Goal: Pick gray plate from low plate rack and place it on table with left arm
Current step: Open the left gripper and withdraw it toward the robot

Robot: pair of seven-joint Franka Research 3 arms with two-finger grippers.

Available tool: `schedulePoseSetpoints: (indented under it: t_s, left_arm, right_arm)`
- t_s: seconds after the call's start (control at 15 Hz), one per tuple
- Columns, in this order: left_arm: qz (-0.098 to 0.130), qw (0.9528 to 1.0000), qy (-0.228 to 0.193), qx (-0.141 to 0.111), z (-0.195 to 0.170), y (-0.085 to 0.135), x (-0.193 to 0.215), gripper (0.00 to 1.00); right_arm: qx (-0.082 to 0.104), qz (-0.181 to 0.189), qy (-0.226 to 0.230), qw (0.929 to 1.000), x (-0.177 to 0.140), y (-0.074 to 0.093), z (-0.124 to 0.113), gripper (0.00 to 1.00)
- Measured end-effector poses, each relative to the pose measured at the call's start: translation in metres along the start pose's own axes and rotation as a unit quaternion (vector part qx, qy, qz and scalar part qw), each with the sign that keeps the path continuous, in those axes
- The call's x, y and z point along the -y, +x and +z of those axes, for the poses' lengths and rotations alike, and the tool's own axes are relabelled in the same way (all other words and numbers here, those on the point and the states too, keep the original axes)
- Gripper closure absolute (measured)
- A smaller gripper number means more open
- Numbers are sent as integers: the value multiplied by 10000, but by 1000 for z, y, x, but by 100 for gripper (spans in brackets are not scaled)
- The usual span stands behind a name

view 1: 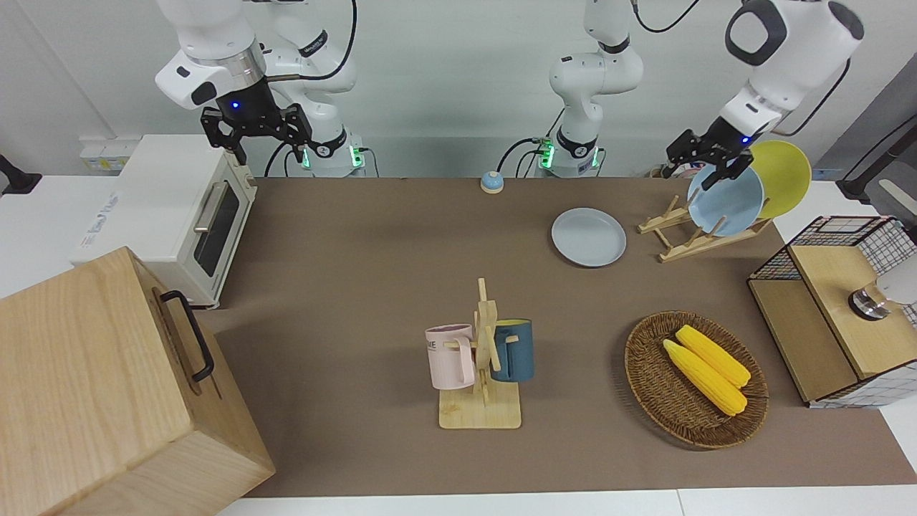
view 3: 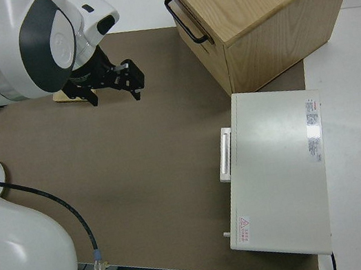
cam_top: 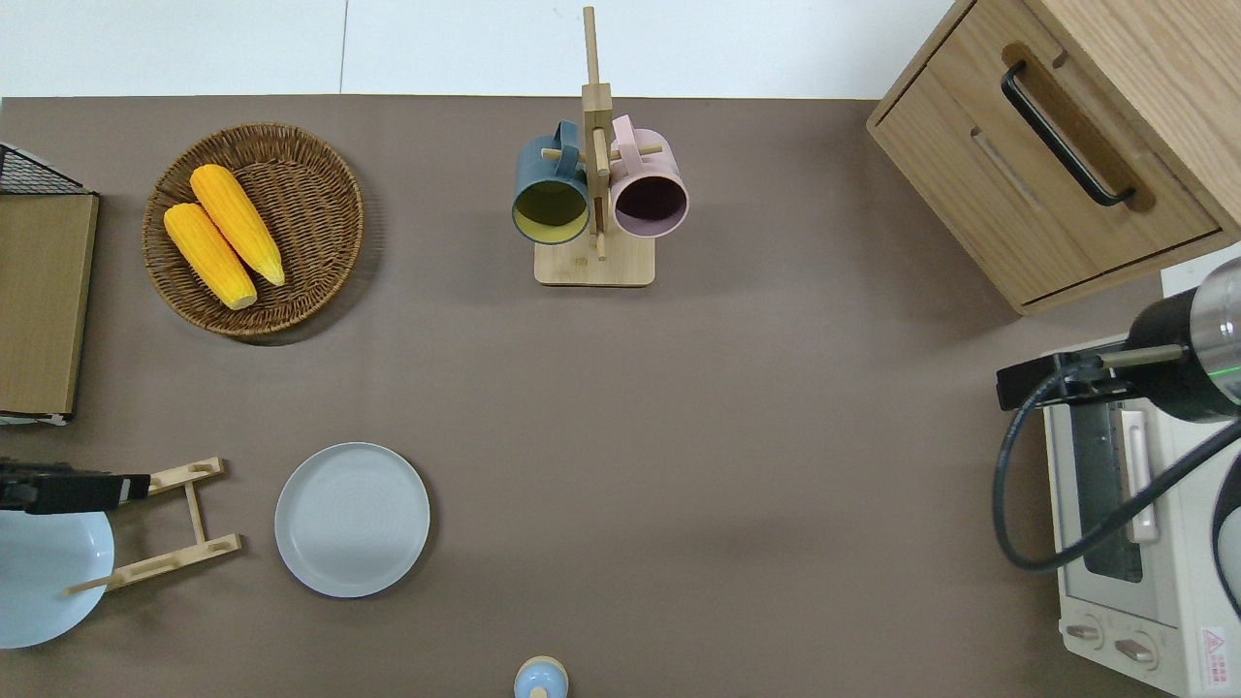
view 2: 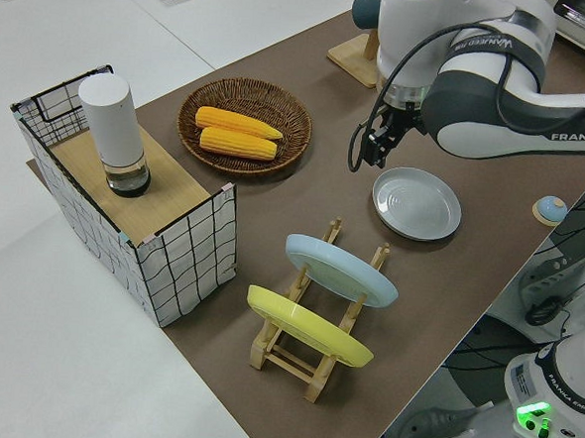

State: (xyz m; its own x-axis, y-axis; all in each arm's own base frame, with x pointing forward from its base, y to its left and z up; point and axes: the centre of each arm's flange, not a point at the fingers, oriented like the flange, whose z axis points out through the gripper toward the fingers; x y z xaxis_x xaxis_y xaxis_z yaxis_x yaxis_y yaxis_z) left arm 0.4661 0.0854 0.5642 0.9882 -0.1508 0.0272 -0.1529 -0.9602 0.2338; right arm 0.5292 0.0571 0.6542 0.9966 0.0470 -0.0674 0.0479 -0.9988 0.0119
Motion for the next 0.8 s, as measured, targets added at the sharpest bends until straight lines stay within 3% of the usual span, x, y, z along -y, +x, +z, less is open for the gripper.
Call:
schedulePoseSetpoints:
  t_s: [0.13, 0.33, 0.4, 0.6, 0.8]
  left_arm:
    - [-121, 9999, 103, -21, -25, 3, -14, 0]
    - [-529, 9984, 196, -102, -44, 9, -37, 0]
    - [-571, 9981, 221, -98, -48, 10, -44, 0]
    - [-351, 9966, 734, 87, -46, 13, -65, 0]
    - [6, 9909, 1310, 315, -36, 19, -100, 0]
  right_arm:
    - [0, 0, 0, 10000, 0, 0, 0, 1]
    - [0, 0, 0, 10000, 0, 0, 0, 1]
    - [0, 0, 0, 10000, 0, 0, 0, 1]
    - [0, 0, 0, 10000, 0, 0, 0, 1]
    - [0, 0, 0, 10000, 0, 0, 0, 1]
